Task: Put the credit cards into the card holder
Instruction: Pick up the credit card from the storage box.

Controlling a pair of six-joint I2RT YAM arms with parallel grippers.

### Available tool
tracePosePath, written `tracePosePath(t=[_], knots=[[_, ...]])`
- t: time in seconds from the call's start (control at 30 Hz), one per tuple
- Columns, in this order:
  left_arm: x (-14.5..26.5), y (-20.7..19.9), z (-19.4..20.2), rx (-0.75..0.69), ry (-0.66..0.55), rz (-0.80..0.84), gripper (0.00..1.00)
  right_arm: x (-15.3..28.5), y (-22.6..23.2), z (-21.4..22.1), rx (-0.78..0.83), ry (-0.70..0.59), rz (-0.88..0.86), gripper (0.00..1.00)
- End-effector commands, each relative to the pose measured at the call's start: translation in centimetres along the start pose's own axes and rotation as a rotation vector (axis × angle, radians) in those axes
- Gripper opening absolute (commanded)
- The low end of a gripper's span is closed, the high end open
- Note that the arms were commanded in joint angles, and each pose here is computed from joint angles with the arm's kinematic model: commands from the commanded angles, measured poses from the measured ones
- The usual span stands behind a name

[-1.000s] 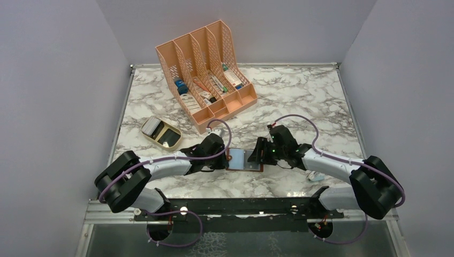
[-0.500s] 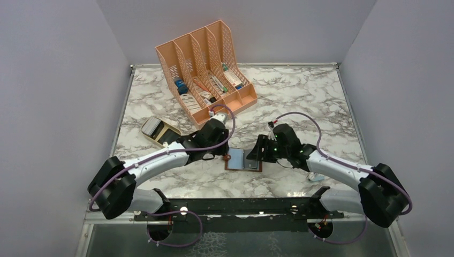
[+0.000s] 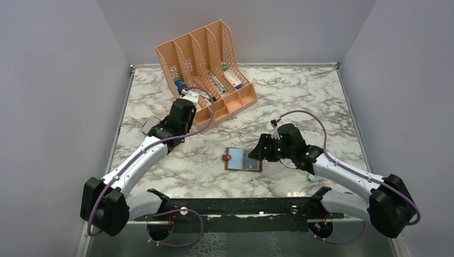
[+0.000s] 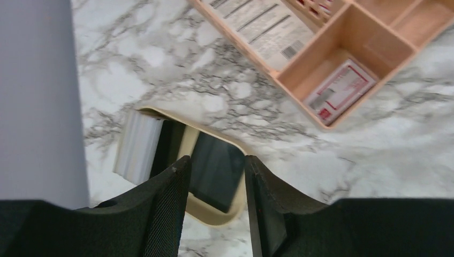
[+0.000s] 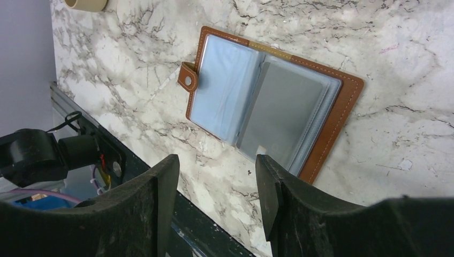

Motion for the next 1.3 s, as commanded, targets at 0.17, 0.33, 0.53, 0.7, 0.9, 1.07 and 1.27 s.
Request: tracePosePath(t=[0.17, 0.33, 0.53, 0.7, 0.9, 1.07, 1.27], knots=[[-4.7, 8.1, 2.6, -0.107, 0.096, -0.172, 0.46, 1.1, 0.8, -0.6, 0.056, -0.035, -0.016, 0.55], [-6.3, 9.6, 5.0, -0.163, 0.200, -0.232, 0.50, 1.5, 1.2, -0.9, 0.057, -0.047, -0.034, 0.55], [-7.3, 10.8, 6.3, -0.191, 0.260, -0.276, 0.52, 1.3, 1.0, -0.7, 0.055, -0.047, -0.027, 0.55], [-8.1, 10.7, 7.4, -0.199, 0.290, -0.262, 0.54, 1.3, 0.9, -0.6, 0.055, -0.044, -0.026, 0.55], [-8.8, 10.1, 8.4, -0.214, 0.321, -0.236, 0.55, 1.4, 0.8, -0.6, 0.055, -0.046, -0.022, 0.55], [-9.0, 10.0, 8.8, -0.222, 0.334, -0.231, 0.56, 1.4, 0.6, -0.5, 0.051, -0.045, -0.021, 0.55], [-9.1, 10.4, 9.8, -0.251, 0.377, -0.264, 0.55, 1.5, 0.7, -0.5, 0.051, -0.045, -0.024, 0.55]])
Point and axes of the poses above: each gripper's point midway between its finger pads, its own x axis back along the fingers, its own y axis along the line the jaws close on, z = x × y, the point moved 2 cm from there along x, back along the fingers, and after that the axes turned 7 degrees about -x, right-handed, at the moved point
